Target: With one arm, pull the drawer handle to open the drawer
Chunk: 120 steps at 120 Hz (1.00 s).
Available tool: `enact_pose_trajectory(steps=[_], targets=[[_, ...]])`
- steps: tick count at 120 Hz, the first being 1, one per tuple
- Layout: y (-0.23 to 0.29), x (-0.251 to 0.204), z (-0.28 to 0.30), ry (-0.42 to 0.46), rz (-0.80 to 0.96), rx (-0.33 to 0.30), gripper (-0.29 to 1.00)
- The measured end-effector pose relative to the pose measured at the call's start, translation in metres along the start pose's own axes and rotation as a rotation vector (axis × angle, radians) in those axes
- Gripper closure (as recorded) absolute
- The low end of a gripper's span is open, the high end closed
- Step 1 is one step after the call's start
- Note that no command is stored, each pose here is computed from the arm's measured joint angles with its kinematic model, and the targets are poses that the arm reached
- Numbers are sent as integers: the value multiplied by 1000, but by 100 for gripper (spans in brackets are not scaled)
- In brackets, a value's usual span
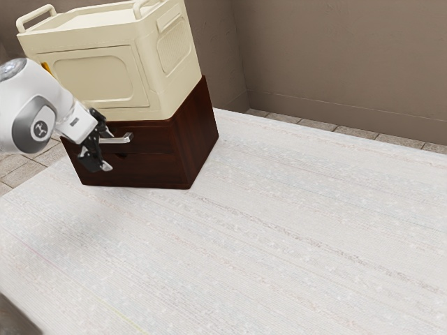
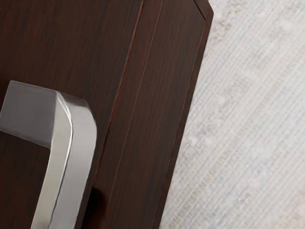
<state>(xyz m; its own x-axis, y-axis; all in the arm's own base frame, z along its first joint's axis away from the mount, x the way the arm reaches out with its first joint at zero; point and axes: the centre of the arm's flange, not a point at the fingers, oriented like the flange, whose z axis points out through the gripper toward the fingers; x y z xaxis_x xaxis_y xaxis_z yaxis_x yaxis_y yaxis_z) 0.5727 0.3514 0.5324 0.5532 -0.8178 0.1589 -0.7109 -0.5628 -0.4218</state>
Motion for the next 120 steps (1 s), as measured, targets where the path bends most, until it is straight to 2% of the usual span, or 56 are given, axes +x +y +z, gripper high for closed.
enact_pose_trajectory(steps=[30, 47, 94, 120], targets=[[-1, 4, 10, -4, 8, -10, 0], [5, 11, 4, -28, 22, -18, 3], [30, 10, 0, -95, 24, -63, -1], [42, 8, -10, -82, 17, -71, 4]])
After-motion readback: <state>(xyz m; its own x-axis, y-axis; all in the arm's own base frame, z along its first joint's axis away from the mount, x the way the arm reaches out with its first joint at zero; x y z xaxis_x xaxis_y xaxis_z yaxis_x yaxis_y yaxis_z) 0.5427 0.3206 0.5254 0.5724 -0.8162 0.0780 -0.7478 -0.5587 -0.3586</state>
